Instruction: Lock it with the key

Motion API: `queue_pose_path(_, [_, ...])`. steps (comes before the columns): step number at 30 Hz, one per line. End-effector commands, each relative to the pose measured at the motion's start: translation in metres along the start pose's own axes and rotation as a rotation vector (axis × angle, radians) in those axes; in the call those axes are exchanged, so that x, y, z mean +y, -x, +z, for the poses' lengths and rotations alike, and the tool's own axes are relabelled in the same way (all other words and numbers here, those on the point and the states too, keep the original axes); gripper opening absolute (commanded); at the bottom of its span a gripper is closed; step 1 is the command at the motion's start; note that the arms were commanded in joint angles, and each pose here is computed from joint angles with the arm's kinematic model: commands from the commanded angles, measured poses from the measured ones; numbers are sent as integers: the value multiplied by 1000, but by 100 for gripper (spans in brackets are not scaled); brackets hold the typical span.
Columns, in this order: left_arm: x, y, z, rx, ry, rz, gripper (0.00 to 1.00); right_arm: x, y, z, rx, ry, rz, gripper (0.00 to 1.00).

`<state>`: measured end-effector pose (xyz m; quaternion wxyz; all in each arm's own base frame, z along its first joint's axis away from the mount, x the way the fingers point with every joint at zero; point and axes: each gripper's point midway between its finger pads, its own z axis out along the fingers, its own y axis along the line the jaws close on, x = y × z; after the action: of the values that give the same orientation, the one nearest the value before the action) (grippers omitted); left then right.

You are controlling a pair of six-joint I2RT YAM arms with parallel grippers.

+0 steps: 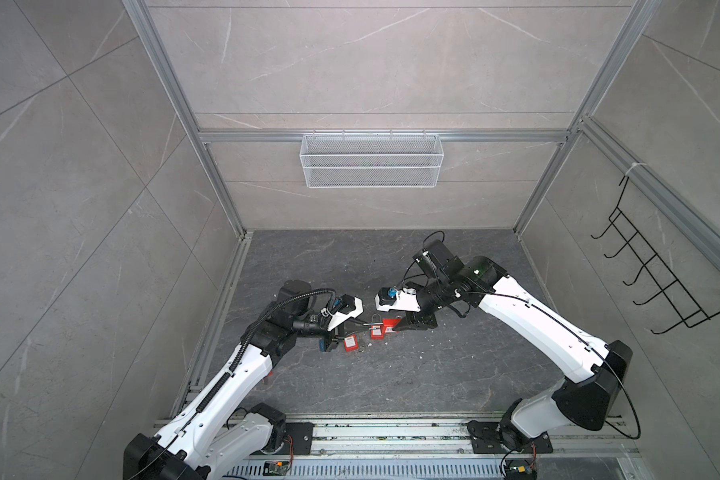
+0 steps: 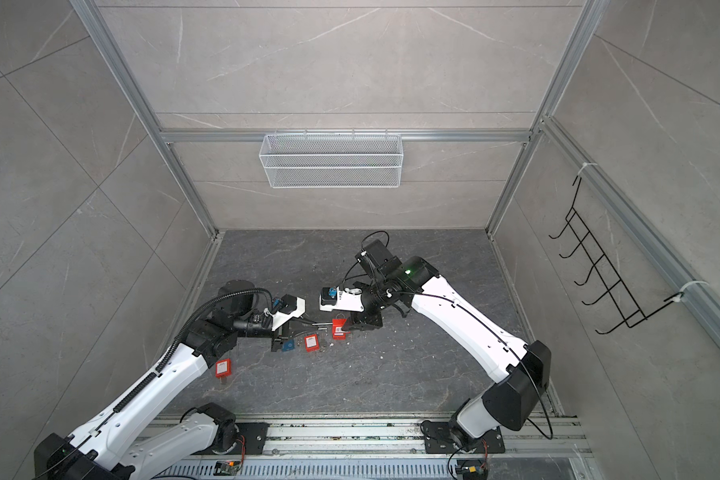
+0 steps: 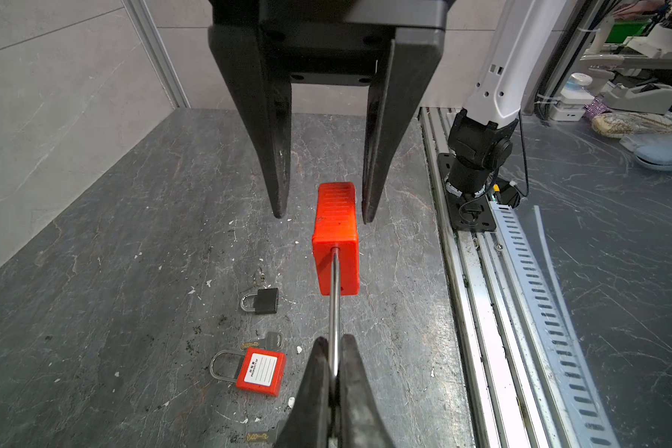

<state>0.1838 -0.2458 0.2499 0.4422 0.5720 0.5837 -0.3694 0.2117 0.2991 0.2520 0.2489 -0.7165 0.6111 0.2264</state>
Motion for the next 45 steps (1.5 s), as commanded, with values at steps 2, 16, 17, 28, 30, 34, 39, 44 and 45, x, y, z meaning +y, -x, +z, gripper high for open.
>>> queue_pose_path(2, [-2,19,-3,-60,8,110,0,17,-3,0,18,106,34,43])
queue_pose_path(16, [-16,23,4,-75,-44,72,0,16,5,1,-19,103,24,15])
queue_pose_path(17, [-17,24,6,-75,-52,63,0,17,7,0,-25,97,13,15])
queue_pose_path(28, [-32,30,23,-73,-139,-6,0,15,14,9,-37,-15,-71,15])
queue_pose_path(30, [-32,29,25,-75,-140,-12,0,16,20,7,-73,-18,-79,15])
queue_pose_path(34, [-31,31,24,-80,-126,-3,0,19,24,3,-101,-28,-96,15])
queue_pose_path(39, [-27,33,27,-102,-113,4,0,24,35,2,-160,9,-88,15])
queue_pose_path(44, [-21,26,40,-118,-64,26,0,19,55,2,-253,15,-67,15])
queue_pose_path(45, [-19,25,41,-121,-55,29,0,18,55,4,-256,18,-67,16])
